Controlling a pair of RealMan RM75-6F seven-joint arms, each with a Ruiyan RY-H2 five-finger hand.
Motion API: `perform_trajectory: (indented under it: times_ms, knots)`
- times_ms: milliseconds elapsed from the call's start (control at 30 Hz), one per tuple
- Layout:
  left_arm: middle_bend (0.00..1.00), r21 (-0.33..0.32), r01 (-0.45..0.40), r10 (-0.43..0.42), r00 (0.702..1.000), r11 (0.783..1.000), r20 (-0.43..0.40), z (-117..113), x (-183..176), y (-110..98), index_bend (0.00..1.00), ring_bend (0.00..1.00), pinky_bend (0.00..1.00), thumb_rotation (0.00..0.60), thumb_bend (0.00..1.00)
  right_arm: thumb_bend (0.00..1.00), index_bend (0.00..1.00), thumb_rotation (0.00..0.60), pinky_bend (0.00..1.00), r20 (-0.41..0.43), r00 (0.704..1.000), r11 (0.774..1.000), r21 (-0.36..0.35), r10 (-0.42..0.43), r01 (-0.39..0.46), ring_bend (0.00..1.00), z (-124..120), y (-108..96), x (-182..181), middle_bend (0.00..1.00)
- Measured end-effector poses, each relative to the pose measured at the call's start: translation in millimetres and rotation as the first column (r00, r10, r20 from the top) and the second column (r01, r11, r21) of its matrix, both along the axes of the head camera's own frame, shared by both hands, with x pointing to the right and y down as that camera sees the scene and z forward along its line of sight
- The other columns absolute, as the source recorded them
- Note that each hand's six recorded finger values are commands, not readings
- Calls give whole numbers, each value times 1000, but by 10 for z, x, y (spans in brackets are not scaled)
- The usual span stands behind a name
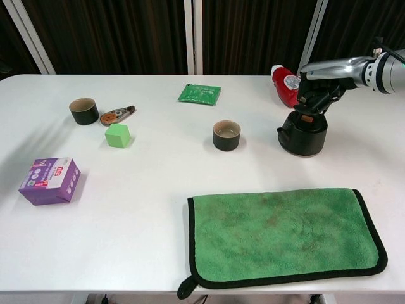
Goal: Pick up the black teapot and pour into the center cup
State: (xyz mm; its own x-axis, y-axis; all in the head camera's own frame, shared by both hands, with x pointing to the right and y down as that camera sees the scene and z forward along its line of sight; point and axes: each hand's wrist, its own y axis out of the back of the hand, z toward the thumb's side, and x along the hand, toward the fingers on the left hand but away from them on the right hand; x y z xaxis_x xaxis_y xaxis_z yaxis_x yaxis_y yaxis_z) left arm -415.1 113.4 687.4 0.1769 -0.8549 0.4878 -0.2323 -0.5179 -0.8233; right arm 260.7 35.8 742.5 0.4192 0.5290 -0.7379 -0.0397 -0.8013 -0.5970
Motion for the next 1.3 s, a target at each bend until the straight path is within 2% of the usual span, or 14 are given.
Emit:
perform_trajectory:
  times_ms: [167,400,600,833,1300]
  knots:
    - [163,-7,0,0,1000,1000,0,21,6,15,204,153,280,600,0,351,994,600,583,2,1000,1000,6,3,-3,867,16,4,2,980]
    - [163,-4,0,0,1000,1000,1,17,4,7,205,153,280,600,0,286,982,600,578,4,1000,1000,21,7,-7,864,16,-12,8,980]
    - [163,-5,2,-2,1000,1000,2,14,-2,11,205,153,280,600,0,192,975,595,573,6,1000,1000,15,14,-14,858,39,11,5,980]
    - [163,-8,2,-2,1000,1000,2,20,-5,17,205,153,280,600,0,151,953,463,568,11,1000,1000,21,22,-23,842,51,24,21,980]
    - [163,-10,2,-1,1000,1000,2,24,-2,15,205,153,280,600,0,127,755,394,428,9,1000,999,35,6,-6,690,44,24,34,833]
